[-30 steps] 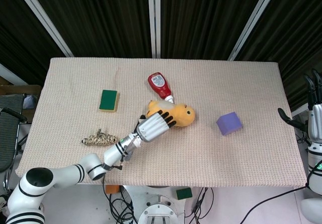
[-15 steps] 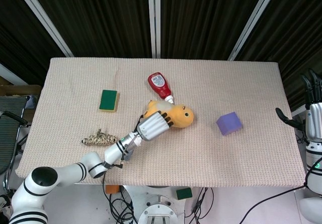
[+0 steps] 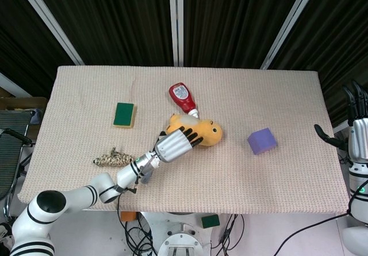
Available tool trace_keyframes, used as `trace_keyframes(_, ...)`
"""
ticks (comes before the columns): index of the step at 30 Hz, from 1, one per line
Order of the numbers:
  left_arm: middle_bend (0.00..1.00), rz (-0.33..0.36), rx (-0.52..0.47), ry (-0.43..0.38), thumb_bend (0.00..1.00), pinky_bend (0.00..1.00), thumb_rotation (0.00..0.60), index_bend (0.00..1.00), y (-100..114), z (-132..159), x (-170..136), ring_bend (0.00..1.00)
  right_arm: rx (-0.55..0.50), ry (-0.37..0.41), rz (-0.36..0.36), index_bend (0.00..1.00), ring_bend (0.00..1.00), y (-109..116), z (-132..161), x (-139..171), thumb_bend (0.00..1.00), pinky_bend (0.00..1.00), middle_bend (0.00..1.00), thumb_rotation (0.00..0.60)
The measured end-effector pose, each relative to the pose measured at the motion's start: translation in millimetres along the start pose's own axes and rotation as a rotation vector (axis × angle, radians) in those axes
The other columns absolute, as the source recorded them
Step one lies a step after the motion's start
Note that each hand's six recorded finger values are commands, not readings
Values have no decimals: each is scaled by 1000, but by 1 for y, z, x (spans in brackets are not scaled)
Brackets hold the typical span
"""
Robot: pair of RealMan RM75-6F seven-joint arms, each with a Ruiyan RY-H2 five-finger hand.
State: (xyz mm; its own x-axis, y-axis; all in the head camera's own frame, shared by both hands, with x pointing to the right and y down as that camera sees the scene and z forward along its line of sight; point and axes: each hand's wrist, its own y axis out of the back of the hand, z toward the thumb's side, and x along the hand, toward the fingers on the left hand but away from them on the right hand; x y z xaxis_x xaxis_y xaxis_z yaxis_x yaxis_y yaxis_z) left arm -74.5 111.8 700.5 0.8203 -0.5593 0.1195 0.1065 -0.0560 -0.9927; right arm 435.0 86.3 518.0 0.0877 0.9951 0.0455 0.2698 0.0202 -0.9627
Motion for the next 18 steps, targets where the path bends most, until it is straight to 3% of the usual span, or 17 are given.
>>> trace_keyframes(3,434,-14,12,2,286,711,600,302,-4,-1,-1,428,1,-2,1,0,0,0,-1,0,197,0,0,600)
trace_keyframes(7,495,-28,24,5,290,740,600,434,-8,-2,-1,461,5,-2,4,0,0,-1,-1,0,197,0,0,600)
trace_keyframes(14,684,-7,14,18,367,887,600,635,-9,-4,1,637,9,-7,6,0,0,-2,-3,-1,197,0,0,600)
trace_keyframes(18,724,11,11,23,392,907,600,682,-9,-5,2,658,6,-7,6,0,0,-3,-3,-2,197,0,0,600)
